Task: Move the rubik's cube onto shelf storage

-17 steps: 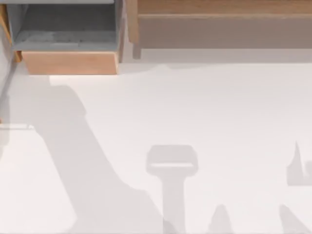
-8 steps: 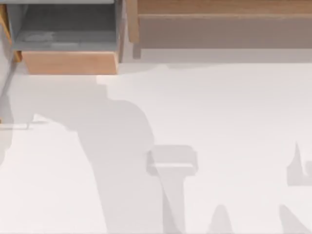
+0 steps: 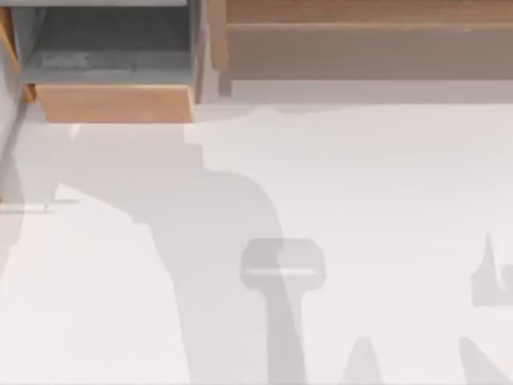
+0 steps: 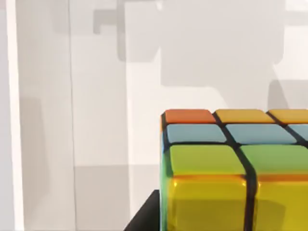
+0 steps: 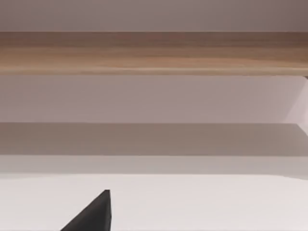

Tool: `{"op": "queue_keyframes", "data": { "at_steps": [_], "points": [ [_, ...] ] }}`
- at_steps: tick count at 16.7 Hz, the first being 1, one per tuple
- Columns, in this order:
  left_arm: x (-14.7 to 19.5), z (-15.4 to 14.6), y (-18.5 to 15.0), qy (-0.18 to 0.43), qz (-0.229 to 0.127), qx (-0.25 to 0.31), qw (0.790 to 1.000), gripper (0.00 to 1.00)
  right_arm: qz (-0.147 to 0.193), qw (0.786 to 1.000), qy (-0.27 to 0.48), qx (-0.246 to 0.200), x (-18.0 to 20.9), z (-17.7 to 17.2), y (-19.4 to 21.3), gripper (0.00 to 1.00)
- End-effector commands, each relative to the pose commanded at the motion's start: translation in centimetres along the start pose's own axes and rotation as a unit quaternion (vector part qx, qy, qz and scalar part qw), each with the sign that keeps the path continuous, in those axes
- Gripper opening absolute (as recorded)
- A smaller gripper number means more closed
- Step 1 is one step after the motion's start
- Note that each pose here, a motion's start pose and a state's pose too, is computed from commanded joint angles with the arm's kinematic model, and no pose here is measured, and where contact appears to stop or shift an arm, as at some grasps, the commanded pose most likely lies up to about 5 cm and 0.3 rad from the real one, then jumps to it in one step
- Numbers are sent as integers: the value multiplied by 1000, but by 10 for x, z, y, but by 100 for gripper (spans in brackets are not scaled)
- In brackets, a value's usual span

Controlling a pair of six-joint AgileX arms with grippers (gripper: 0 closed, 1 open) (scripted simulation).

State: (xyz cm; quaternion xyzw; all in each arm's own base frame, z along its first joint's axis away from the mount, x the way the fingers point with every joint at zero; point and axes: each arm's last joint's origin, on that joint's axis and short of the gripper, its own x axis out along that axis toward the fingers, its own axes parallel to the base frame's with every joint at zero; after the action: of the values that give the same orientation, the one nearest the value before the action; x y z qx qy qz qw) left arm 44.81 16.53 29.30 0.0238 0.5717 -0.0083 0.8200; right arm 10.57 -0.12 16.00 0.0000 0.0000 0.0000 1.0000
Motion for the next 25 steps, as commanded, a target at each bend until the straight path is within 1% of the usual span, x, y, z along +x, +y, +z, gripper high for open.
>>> {"op": "queue_keyframes", "data": {
  "at_steps": [2, 5, 7, 13, 15, 17, 19, 21, 23, 25],
  "points": [
    [37, -1, 7, 28, -9, -12, 999, 0, 0, 1000, 0, 0, 0, 0, 0, 100],
    [93, -6, 11, 67, -11, -23, 997, 0, 0, 1000, 0, 0, 0, 0, 0, 100],
    [108, -6, 7, 77, -10, -18, 997, 0, 0, 1000, 0, 0, 0, 0, 0, 100],
    [108, -7, 8, 79, -11, -19, 997, 0, 0, 1000, 0, 0, 0, 0, 0, 100],
    [94, -7, 8, 71, 0, -22, 997, 0, 0, 1000, 0, 0, 0, 0, 0, 100],
    [70, -4, -5, 54, 18, -16, 998, 0, 0, 1000, 0, 0, 0, 0, 0, 100],
    [41, 1, -34, 26, 37, 8, 999, 0, 0, 1000, 0, 0, 0, 0, 0, 100],
    [19, 4, -80, -5, 50, 48, 998, 0, 0, 1000, 0, 0, 0, 0, 0, 100],
    [13, 1, -139, -26, 52, 106, 993, 0, 0, 1000, 0, 0, 0, 0, 0, 100],
    [21, -11, -209, -42, 47, 178, 982, 0, 0, 1000, 0, 0, 0, 0, 0, 100]
  ]
}}
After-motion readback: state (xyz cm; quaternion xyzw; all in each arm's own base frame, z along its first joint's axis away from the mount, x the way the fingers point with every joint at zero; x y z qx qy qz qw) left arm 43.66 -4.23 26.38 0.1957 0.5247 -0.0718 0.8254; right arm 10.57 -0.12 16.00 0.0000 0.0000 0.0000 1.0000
